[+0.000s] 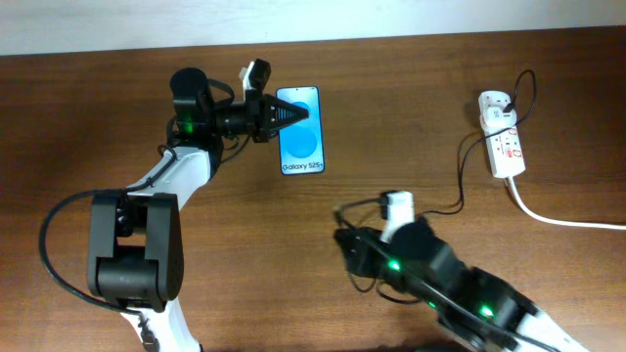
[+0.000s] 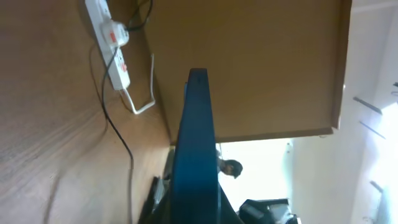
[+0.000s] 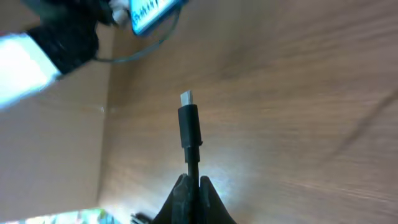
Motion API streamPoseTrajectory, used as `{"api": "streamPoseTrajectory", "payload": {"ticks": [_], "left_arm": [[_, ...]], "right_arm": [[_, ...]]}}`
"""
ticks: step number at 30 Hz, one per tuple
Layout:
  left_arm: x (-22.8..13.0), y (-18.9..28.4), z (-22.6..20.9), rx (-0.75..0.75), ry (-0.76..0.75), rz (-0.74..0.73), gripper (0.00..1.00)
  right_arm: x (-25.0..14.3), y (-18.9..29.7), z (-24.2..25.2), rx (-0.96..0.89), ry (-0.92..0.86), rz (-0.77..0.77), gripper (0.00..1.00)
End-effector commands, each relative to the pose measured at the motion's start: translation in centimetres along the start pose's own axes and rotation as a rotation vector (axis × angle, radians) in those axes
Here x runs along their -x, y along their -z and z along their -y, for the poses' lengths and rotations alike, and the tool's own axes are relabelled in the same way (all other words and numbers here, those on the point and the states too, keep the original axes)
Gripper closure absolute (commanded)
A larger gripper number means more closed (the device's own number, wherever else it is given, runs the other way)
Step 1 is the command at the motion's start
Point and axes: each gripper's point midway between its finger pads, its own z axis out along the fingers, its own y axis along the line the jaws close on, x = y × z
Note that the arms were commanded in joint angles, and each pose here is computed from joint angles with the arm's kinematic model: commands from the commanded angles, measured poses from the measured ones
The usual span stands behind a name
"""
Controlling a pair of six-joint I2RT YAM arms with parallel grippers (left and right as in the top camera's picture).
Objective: Plug charger to phone and switch on socket
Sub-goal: 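Carry the plug toward the bottom end of the phone held by left gripper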
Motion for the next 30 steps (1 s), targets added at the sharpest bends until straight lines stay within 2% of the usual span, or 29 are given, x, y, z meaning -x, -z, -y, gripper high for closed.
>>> {"api": "streamPoseTrajectory", "payload": {"ticks": [1,5,9,11,21,30], "left_arm": [[1.1,-0.8,0.8,0.005,-0.018,0.051,1.00],[0.8,-2.8,1.8,-0.015,-0.029,0.044,1.00],[0.8,-3.0,4.2,-0.065,-0.074,0.045,1.00],[0.9,-2.4,5.3,-0.083,-0.117,0.054,1.00],[0.7,-0.6,4.5,-0.061,-0.093,0.018,1.00],[0.6,-0.7,4.3,-0.058,-0.070,0.011,1.00]], "right_arm": [[2.1,0.5,0.1,0.024,-0.037,0.133,0.96],[2.2,-2.8,-2.1,0.138,-0.032,0.123,0.96],[1.7,-5.7,-2.2,0.146,-0.030,0.084,0.96],[2.1,-5.6,-2.6,0.164,-0.004,0.106,0.96],[2.9,-4.7,-3.3,0.173,0.159,0.160,0.96],[3.9,-4.6,-3.2,0.158,0.152,0.212,0.96]]}}
